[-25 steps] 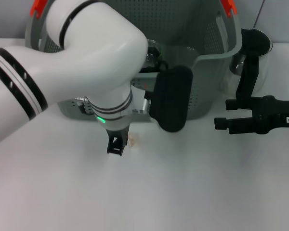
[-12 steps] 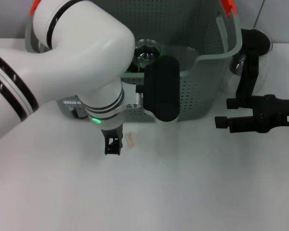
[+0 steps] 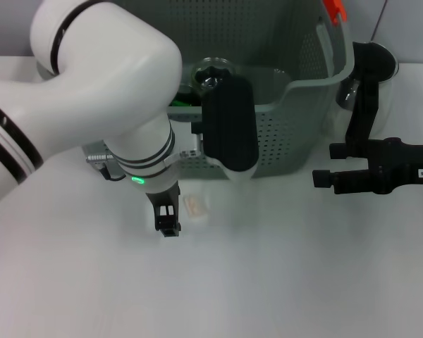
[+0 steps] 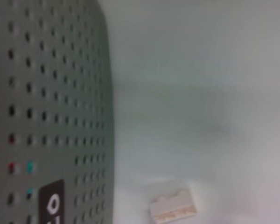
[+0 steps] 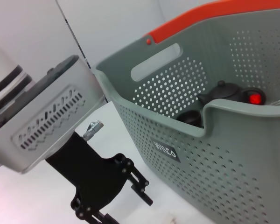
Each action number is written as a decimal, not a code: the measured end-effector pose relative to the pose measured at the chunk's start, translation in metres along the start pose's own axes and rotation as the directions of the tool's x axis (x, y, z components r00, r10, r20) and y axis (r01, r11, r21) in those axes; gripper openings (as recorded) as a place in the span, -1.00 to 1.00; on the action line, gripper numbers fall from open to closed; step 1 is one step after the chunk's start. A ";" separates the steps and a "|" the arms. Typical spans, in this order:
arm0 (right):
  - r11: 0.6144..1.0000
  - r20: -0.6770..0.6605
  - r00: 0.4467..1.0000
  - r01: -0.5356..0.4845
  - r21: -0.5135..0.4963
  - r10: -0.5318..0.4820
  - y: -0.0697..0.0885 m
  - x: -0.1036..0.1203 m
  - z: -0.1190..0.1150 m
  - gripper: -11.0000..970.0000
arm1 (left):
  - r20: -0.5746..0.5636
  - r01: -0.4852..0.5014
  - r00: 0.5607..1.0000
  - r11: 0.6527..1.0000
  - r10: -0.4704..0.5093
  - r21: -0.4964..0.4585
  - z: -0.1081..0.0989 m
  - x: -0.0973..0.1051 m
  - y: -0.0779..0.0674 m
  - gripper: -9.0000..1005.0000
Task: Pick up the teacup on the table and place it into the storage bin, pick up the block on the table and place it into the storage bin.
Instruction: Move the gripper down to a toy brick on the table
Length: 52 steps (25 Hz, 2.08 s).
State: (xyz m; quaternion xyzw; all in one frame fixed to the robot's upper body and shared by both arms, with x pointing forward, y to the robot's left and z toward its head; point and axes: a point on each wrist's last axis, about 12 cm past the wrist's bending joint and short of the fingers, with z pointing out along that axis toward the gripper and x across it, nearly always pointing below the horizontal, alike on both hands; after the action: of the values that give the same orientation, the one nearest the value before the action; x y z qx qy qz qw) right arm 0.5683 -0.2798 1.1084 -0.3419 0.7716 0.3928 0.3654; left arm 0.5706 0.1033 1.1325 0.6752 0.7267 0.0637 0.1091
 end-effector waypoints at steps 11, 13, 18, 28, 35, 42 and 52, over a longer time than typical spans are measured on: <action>1.000 0.000 1.000 0.003 -0.001 -0.003 0.000 0.000 0.001 0.95 | 0.044 0.038 0.998 0.999 -0.038 0.007 0.000 -0.008 0.003 0.20; 1.000 0.000 1.000 0.004 0.000 -0.004 0.000 0.000 0.001 0.95 | 0.050 0.045 0.998 0.999 -0.045 0.007 0.002 -0.009 0.004 0.20; 1.000 -0.001 1.000 0.005 0.000 -0.005 0.000 0.000 0.001 0.95 | 0.054 0.060 0.997 0.998 -0.060 0.001 0.006 -0.010 0.006 0.20; 1.000 -0.002 1.000 0.006 0.000 -0.006 0.000 0.001 0.000 0.95 | 0.056 0.079 0.995 0.997 -0.079 -0.006 0.010 -0.010 0.008 0.24; 1.000 -0.005 1.000 0.006 -0.003 -0.006 0.001 0.001 0.000 0.95 | 0.061 0.100 0.993 0.995 -0.099 -0.012 0.013 -0.010 0.010 0.30; 1.000 -0.006 1.000 0.001 -0.004 -0.001 0.001 0.004 -0.001 0.95 | 0.061 0.116 0.991 0.993 -0.116 -0.007 0.015 -0.010 0.010 0.36; 1.000 -0.009 1.000 0.003 -0.004 -0.003 0.001 0.005 -0.001 0.95 | 0.063 0.141 0.988 0.990 -0.140 -0.003 0.019 -0.008 0.011 0.44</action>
State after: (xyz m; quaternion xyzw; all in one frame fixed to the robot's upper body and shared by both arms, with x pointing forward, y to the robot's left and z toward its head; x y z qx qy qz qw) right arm 0.5648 -0.2815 1.1056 -0.3457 0.7719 0.3922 0.3617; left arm 0.5864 0.0957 1.1176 0.6236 0.7684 0.0374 0.1388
